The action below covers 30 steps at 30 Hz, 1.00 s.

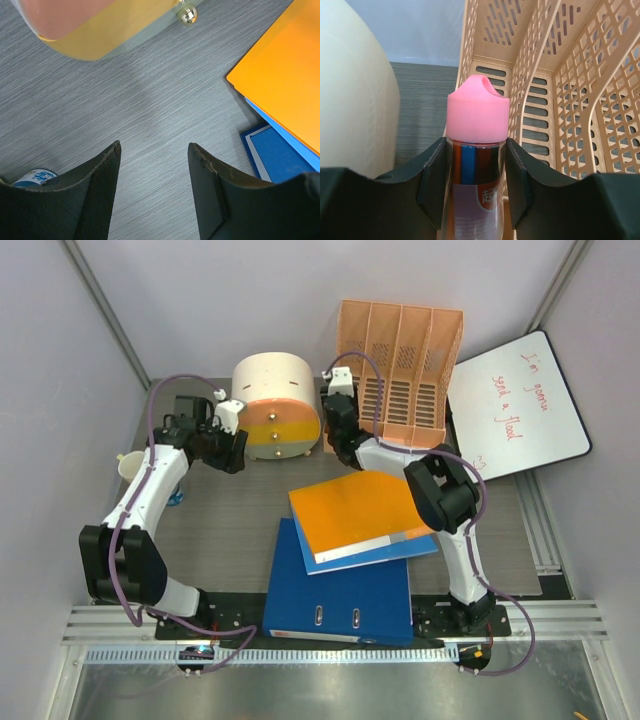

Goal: Organize the desk
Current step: Place the stationery in the storage box.

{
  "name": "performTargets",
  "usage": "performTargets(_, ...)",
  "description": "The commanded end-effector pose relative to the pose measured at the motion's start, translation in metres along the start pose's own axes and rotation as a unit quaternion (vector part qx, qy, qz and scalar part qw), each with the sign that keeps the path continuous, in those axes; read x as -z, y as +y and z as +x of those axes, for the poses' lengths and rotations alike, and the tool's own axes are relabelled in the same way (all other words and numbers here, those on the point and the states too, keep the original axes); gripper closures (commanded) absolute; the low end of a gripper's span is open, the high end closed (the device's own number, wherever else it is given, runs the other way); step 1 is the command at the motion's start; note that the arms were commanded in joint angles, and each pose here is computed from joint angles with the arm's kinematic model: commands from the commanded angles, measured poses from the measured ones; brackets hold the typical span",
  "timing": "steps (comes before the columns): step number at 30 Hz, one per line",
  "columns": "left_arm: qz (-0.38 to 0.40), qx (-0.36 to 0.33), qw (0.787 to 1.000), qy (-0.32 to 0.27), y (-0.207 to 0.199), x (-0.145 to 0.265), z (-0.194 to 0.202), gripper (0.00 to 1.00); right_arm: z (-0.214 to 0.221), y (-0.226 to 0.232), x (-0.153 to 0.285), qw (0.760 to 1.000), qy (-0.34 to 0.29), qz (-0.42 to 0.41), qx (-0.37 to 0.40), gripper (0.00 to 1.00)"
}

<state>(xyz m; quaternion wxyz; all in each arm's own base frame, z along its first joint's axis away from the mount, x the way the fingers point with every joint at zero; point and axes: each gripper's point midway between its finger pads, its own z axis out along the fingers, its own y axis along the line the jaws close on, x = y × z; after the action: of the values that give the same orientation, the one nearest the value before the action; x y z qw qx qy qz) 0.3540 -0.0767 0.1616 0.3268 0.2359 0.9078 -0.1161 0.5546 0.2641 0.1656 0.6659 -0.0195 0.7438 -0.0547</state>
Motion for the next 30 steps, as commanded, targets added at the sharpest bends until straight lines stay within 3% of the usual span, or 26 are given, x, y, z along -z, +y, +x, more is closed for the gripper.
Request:
performTargets(1,-0.001,-0.003,0.999,-0.033,0.003,0.007,-0.020,0.43,-0.048,-0.001,-0.008,0.997,-0.054,0.002,-0.059,0.99)
performTargets(19,-0.004,-0.005,0.999,-0.033,0.006,0.009,-0.021,0.43,-0.004,-0.001,-0.004,0.998,-0.030,-0.013,-0.046,0.99)
performTargets(20,-0.005,-0.005,0.999,-0.033,0.006,0.009,-0.021,0.43,0.000,-0.001,-0.002,0.999,-0.026,-0.014,-0.043,0.97)
performTargets(23,-0.007,-0.006,0.999,-0.036,0.007,0.011,-0.022,0.43,0.003,-0.001,0.004,0.999,-0.018,-0.031,-0.037,0.75)
performTargets(27,-0.006,-0.006,0.999,-0.038,0.006,0.013,-0.024,0.43,0.002,-0.005,0.017,0.999,-0.016,-0.026,-0.034,0.66)
performTargets(30,-0.004,-0.007,0.999,-0.040,0.005,0.014,-0.026,0.43,-0.001,-0.008,0.030,0.999,-0.019,-0.030,-0.036,0.66)
